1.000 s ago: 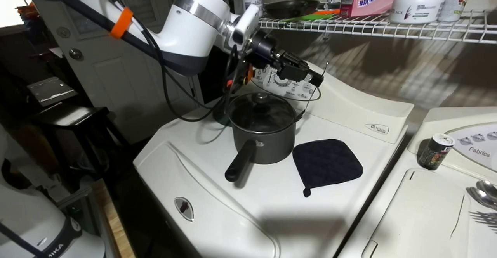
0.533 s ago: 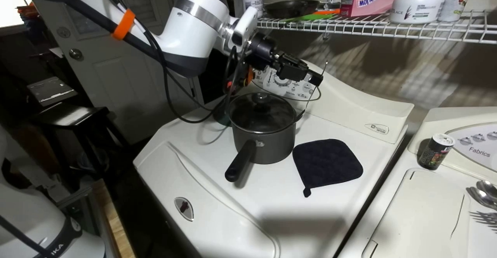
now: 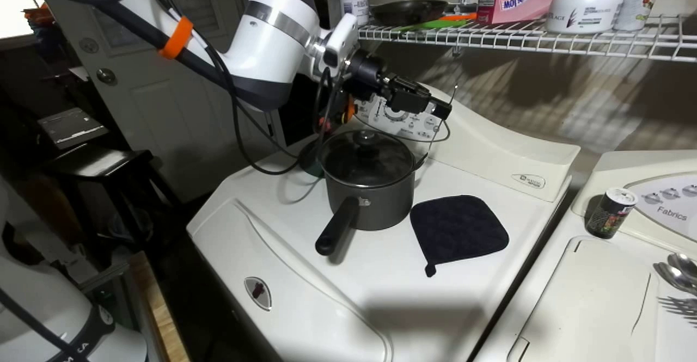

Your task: Put the silver spoon inside the pot

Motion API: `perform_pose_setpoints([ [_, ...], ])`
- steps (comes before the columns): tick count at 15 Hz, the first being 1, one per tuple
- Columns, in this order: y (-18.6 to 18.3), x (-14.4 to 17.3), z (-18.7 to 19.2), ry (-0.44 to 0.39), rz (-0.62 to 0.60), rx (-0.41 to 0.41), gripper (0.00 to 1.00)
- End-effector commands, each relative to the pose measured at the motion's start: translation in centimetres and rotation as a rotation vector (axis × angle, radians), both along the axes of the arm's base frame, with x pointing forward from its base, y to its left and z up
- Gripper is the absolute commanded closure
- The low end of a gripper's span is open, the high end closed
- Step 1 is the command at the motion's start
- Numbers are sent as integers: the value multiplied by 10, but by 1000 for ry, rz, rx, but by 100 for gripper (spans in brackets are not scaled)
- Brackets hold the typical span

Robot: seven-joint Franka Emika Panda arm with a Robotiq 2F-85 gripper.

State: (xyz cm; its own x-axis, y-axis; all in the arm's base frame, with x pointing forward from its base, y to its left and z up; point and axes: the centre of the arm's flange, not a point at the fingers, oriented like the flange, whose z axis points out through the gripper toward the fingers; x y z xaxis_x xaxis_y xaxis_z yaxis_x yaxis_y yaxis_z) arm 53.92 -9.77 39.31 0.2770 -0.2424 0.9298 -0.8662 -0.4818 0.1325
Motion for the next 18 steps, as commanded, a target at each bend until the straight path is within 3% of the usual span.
perform_pose_setpoints([
  [1, 5, 0, -10, -25, 0, -37, 96],
  [18, 11, -16, -25, -46, 41, -126, 96],
])
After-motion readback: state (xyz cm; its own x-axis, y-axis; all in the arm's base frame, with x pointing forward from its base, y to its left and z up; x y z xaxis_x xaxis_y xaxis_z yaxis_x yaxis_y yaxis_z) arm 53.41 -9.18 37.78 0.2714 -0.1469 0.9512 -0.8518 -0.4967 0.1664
